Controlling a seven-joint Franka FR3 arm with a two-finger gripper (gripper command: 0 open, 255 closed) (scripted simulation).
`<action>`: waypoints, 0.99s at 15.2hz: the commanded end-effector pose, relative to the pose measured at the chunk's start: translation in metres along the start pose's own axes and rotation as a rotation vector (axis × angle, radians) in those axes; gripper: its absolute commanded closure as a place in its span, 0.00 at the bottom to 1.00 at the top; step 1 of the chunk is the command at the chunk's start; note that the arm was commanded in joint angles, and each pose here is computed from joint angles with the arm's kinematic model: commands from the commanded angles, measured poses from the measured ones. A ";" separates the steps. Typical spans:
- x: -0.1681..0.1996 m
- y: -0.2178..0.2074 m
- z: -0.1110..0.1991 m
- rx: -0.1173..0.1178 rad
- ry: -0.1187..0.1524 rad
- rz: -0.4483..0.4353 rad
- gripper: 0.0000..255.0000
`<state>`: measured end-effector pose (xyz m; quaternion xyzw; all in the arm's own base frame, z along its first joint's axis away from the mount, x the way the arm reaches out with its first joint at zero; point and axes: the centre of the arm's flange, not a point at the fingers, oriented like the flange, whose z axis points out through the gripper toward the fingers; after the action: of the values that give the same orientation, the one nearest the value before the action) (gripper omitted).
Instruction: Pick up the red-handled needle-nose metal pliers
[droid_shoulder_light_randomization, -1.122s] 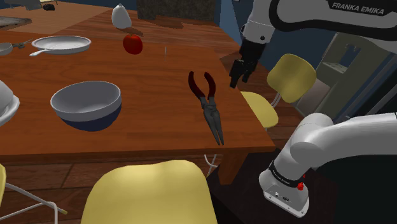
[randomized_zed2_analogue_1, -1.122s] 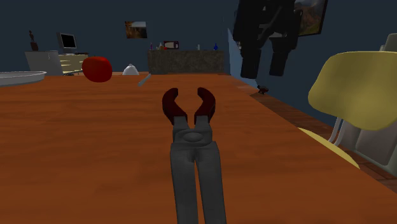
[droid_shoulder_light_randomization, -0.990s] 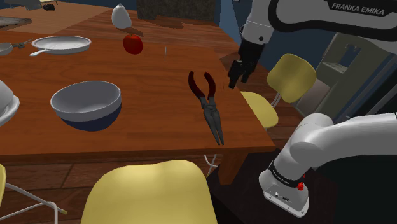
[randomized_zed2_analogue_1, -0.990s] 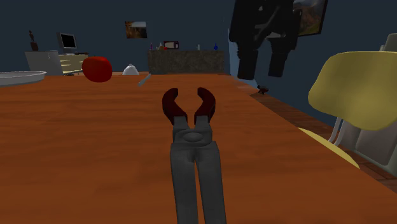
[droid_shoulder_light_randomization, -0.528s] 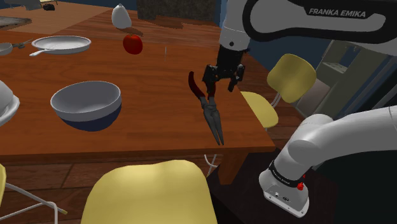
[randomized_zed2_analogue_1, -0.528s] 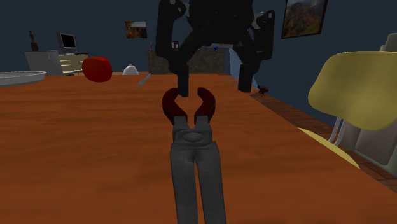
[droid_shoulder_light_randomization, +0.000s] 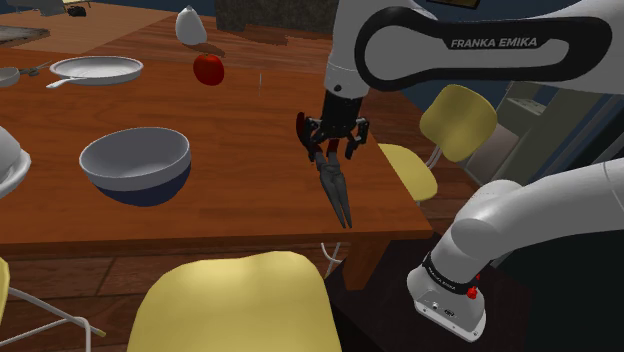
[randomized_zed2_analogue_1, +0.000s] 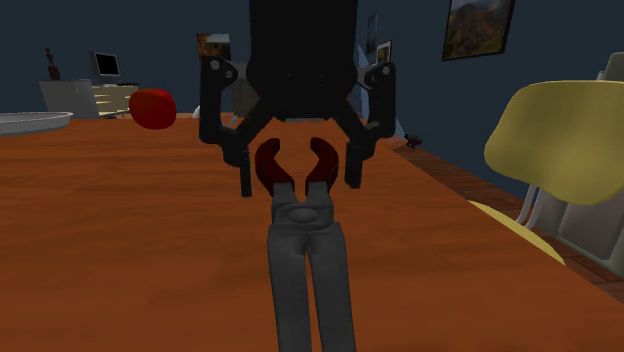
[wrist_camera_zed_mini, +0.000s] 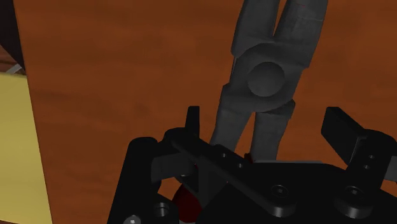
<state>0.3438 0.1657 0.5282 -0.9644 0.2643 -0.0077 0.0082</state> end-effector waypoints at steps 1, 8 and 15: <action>0.000 0.001 0.011 0.000 0.000 0.001 0.00; -0.001 0.001 0.015 0.000 0.000 0.001 1.00; 0.000 0.001 0.004 0.000 0.000 0.001 1.00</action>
<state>0.3433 0.1656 0.5203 -0.9642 0.2648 -0.0078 0.0083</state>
